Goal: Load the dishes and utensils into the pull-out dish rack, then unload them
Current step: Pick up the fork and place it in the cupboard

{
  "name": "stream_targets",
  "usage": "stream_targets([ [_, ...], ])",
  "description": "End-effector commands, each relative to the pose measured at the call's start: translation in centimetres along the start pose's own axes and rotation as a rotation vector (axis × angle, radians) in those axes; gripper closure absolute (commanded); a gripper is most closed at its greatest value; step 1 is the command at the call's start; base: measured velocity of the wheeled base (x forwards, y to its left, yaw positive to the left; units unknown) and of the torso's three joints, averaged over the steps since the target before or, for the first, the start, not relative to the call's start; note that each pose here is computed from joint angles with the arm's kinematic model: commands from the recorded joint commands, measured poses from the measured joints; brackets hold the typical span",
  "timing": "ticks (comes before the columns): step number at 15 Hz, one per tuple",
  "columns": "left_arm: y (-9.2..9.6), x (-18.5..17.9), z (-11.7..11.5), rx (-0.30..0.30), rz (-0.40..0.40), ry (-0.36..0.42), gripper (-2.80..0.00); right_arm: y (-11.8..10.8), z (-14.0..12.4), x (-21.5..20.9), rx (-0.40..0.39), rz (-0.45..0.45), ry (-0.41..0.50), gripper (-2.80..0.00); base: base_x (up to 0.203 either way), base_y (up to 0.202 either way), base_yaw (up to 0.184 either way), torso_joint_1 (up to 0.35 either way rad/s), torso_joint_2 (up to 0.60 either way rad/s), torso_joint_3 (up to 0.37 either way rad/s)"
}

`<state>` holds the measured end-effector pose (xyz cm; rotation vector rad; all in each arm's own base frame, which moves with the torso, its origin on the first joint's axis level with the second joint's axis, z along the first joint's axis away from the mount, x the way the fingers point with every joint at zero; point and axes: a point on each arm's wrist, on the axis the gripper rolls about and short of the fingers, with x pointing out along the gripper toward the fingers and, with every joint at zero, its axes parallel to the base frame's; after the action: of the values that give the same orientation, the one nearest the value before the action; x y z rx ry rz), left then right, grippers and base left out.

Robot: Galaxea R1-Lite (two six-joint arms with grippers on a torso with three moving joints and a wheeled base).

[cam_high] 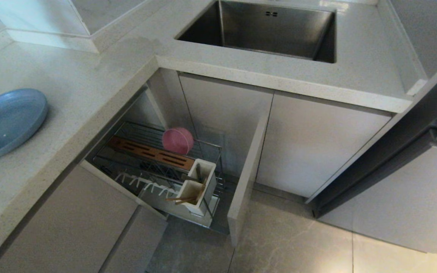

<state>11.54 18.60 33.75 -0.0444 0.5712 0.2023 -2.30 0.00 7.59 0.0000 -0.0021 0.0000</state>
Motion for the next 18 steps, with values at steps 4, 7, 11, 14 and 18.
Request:
stream_targets([
  [4,1.0,1.1,-0.3,-0.013,-0.101,0.019,0.0,0.0,0.0,0.0,0.0,0.0,0.002,0.0,0.0,0.0,0.0,0.0,0.0,0.0],
  [7,2.5,0.5,-0.6,-0.044,-0.02,0.041,0.0,0.0,0.0,0.0,0.0,0.0,0.002,0.0,0.0,0.0,0.0,0.0,0.0,0.0],
  [11,1.9,0.5,-0.8,-0.056,-0.02,0.108,0.0,0.0,0.0,0.0,0.0,0.0,0.001,0.0,0.0,0.0,0.0,0.0,0.0,0.0],
  [14,1.8,0.7,-1.0,-0.047,0.012,0.17,0.0,0.0,0.0,0.0,0.0,0.0,0.001,0.0,0.0,0.0,0.0,0.0,0.0,0.0],
  [18,2.0,1.0,-1.1,-0.039,0.023,0.19,-2.8,0.0,0.0,0.0,0.0,0.0,0.001,0.0,0.0,0.0,0.0,0.0,0.0,0.0],
])
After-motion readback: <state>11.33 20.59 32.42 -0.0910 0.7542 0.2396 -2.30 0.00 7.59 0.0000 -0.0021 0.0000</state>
